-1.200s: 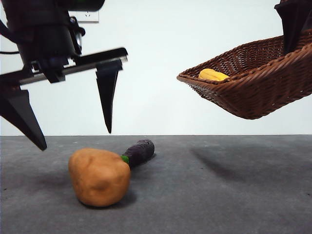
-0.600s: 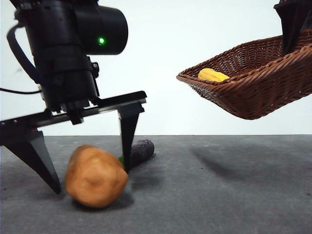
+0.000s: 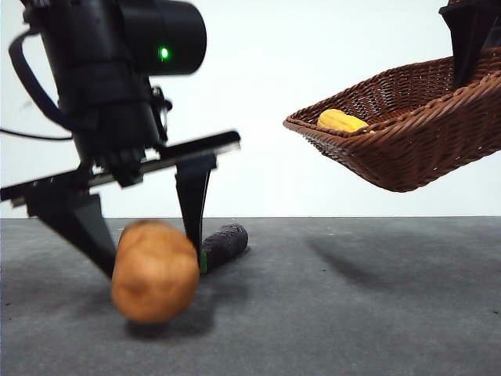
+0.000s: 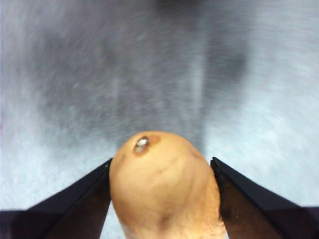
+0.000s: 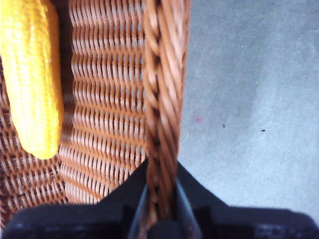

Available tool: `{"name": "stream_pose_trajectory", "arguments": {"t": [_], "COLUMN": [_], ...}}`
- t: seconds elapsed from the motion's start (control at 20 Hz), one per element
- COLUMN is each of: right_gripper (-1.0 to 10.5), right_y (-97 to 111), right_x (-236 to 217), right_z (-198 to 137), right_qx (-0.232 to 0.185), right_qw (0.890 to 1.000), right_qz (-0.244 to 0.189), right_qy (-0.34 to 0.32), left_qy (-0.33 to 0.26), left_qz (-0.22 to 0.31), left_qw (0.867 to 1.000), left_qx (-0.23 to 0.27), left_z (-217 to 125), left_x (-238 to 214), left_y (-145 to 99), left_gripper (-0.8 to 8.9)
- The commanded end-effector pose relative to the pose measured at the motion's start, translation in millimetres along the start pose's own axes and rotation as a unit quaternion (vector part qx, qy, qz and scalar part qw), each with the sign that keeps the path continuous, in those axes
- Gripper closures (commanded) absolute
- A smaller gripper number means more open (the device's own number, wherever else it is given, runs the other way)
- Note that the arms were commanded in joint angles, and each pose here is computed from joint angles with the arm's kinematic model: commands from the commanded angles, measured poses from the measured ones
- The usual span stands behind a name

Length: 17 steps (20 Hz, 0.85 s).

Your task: Help me put the vegetables on the table into the basket

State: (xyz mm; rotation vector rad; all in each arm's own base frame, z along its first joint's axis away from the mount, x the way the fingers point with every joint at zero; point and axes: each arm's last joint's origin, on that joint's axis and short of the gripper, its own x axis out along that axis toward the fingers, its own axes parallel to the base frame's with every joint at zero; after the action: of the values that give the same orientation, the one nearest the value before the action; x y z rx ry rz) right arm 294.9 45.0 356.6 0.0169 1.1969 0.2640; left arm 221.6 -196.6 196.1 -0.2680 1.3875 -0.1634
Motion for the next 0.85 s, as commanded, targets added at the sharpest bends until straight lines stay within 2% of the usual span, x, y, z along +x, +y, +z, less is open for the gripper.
{"name": "stream_pose_trajectory", "arguments": {"t": [0.05,0.15,0.3,0.45,0.55,0.85], "right_gripper": [9.6,9.6,9.6,9.6,9.6,9.6], "right_y": [0.0,0.0,0.7,5.7,10.3,30.1], "right_x": [2.4,2.4,2.5,3.1,3.6,6.0], "right_z": [1.2,1.1,1.1,0.3,-1.4,-3.3], "right_qx": [-0.002,-0.001,0.008,0.007,0.004,-0.009], "right_qw": [1.000,1.000,1.000,1.000,0.999,0.997], "right_qz": [0.005,0.006,0.007,0.026,0.045,0.067], "right_qy": [-0.001,-0.001,-0.001,0.004,0.014,0.023], "left_qy": [-0.038,-0.067,-0.108,-0.172,-0.207,-0.187], "left_qz": [-0.033,-0.083,-0.172,-0.233,-0.259,-0.245], "left_qw": [0.996,0.987,0.966,0.940,0.921,0.925], "left_qx": [0.079,0.119,0.158,0.183,0.205,0.221], "left_z": [3.7,4.7,4.9,2.3,2.4,1.6], "left_x": [-26.5,-56.8,-105.7,-141.2,-147.9,-120.7], "left_y": [-7.7,-15.4,-27.9,-44.2,-53.8,-72.4], "left_gripper": [8.23,8.22,8.22,8.22,8.22,8.22]}}
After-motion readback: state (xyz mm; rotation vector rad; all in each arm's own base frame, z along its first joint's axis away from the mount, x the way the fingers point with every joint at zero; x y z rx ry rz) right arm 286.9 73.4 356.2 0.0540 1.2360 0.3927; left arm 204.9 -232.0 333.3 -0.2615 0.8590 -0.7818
